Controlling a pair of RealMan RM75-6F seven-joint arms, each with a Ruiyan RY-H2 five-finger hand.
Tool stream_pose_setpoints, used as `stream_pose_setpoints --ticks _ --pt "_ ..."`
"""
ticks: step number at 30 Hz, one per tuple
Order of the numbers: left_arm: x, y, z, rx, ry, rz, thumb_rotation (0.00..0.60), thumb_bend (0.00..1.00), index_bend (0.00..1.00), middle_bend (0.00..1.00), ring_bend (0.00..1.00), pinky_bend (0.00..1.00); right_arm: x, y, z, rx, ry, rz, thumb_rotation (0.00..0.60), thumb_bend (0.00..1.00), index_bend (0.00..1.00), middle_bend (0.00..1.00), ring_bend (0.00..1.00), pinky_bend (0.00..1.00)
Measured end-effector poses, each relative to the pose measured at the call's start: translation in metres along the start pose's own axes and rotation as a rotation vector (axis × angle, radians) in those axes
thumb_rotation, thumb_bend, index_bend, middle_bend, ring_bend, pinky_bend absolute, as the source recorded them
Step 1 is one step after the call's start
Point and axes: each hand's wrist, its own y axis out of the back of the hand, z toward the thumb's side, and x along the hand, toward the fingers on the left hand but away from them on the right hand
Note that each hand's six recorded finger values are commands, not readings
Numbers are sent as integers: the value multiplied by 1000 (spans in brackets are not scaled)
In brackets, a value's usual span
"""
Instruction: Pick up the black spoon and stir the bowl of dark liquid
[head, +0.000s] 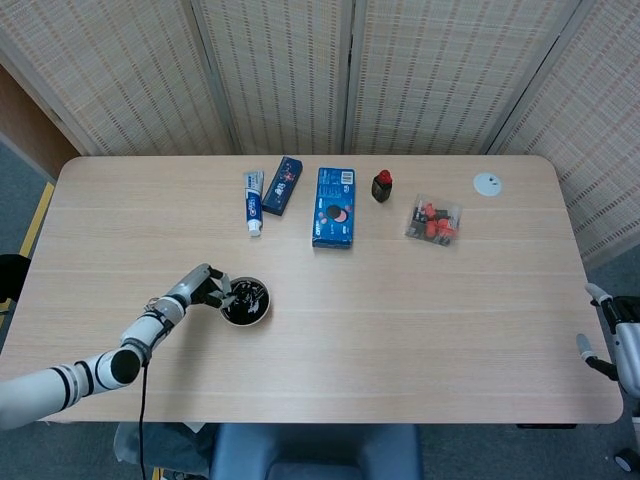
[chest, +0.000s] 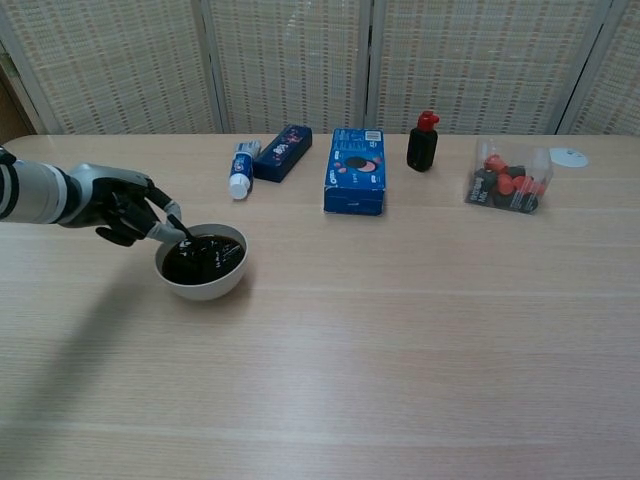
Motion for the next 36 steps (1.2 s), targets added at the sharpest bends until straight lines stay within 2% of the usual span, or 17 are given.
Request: stream_pose_setpoints --ticks 5,16,27,33,36 --pt "-8 2 -8 1 8 -11 600 429 643 1000 1000 1000 -1 -1 1 0 3 1 600 343 151 316 250 382" --pt "-20 -9 -12 22 -12 -56 600 429 619 1000 1000 1000 1 0 0 -2 2 -1 600 343 151 316 250 382" --pt "-20 -3 -13 13 -16 -50 600 416 341 1000 1000 1000 1 -1 -1 -6 -1 3 600 343 151 316 250 382" --pt "-23 2 -16 15 -16 -53 600 330 171 1000 1000 1000 0 -1 0 -7 4 0 600 342 151 316 250 382" --pt "-24 3 -17 13 -16 -54 600 303 124 1000 1000 1000 0 -2 0 -7 3 3 600 343 151 316 250 382"
